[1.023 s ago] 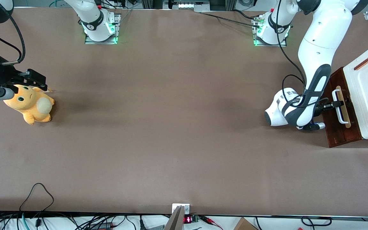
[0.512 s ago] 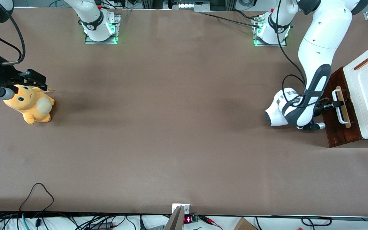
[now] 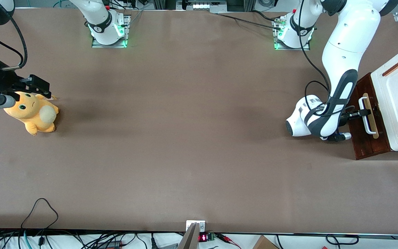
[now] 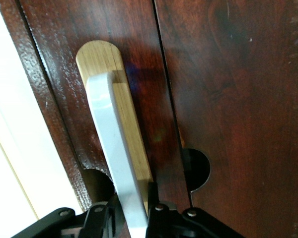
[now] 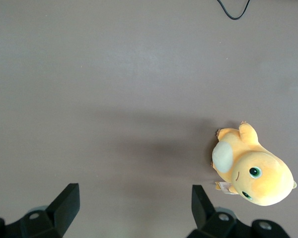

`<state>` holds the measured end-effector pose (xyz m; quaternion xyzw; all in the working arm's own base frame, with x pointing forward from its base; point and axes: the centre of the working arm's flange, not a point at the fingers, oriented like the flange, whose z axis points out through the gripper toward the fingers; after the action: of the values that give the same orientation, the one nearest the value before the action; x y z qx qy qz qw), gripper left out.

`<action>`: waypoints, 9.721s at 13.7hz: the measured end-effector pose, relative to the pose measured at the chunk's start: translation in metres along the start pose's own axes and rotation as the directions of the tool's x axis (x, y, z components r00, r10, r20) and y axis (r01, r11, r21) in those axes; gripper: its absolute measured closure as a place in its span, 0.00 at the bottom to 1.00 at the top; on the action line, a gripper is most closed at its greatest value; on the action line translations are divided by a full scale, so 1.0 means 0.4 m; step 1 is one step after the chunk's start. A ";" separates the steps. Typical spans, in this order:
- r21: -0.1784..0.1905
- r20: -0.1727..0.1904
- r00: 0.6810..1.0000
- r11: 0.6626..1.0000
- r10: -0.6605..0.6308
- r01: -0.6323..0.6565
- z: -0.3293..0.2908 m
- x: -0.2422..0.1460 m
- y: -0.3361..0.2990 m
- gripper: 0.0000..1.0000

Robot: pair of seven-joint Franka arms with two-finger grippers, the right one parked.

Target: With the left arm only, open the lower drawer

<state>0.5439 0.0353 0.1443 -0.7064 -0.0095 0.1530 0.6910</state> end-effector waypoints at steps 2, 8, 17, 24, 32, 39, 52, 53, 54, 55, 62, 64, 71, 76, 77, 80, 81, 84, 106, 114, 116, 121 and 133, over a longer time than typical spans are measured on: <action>-0.001 -0.003 1.000 1.000 0.000 0.000 -0.008 -0.002 0.000 0.80; -0.012 -0.007 1.000 1.000 -0.003 0.003 -0.042 -0.014 0.000 0.80; -0.018 -0.014 1.000 1.000 -0.001 0.001 -0.078 -0.025 0.002 0.80; -0.022 -0.021 1.000 1.000 -0.006 0.005 -0.108 -0.036 0.004 0.80; -0.027 -0.027 1.000 1.000 -0.012 0.011 -0.145 -0.050 0.006 0.80; -0.031 -0.033 0.999 0.999 -0.015 0.014 -0.178 -0.062 0.008 0.80; -0.044 -0.032 0.999 0.999 -0.021 0.019 -0.244 -0.084 0.005 0.80; -0.045 -0.030 0.999 0.999 -0.021 0.019 -0.245 -0.085 0.005 0.80; -0.045 -0.030 0.999 0.999 -0.021 0.019 -0.247 -0.085 0.005 0.80; -0.045 -0.030 0.999 0.999 -0.021 0.020 -0.248 -0.086 0.004 0.80; -0.057 -0.014 1.000 0.998 -0.017 0.016 -0.268 -0.099 0.006 0.79; -0.062 0.022 1.000 0.998 0.008 -0.007 -0.296 -0.135 0.016 0.67; -0.041 0.016 1.000 0.999 0.026 -0.026 -0.331 -0.168 0.028 0.00; -0.034 0.039 0.993 0.993 0.111 -0.110 -0.313 -0.152 0.008 0.00; -0.047 0.043 0.990 0.990 0.132 -0.130 -0.315 -0.139 -0.006 0.00; -0.152 0.079 0.983 0.977 0.164 -0.150 -0.333 -0.093 -0.080 0.00; -0.204 0.083 0.982 0.968 0.167 -0.147 -0.345 -0.075 -0.112 0.00; -0.377 0.079 0.977 0.914 0.196 -0.153 -0.360 -0.028 -0.214 0.00; -0.993 -0.119 0.990 0.038 -0.073 -0.116 -0.193 -0.032 -1.062 0.00; -0.980 -0.198 0.969 0.007 -0.146 -0.199 -0.211 -0.094 -1.162 0.00; -0.978 -0.205 0.968 -0.016 -0.148 -0.210 -0.202 -0.096 -1.168 0.00; -0.978 -0.200 0.970 -0.025 -0.140 -0.205 -0.174 -0.120 -1.187 0.00; -0.975 -0.217 0.969 -0.016 -0.123 -0.220 -0.166 -0.191 -1.141 0.00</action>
<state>0.5766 -0.0259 0.6067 -0.9988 -0.0074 0.0383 -0.0295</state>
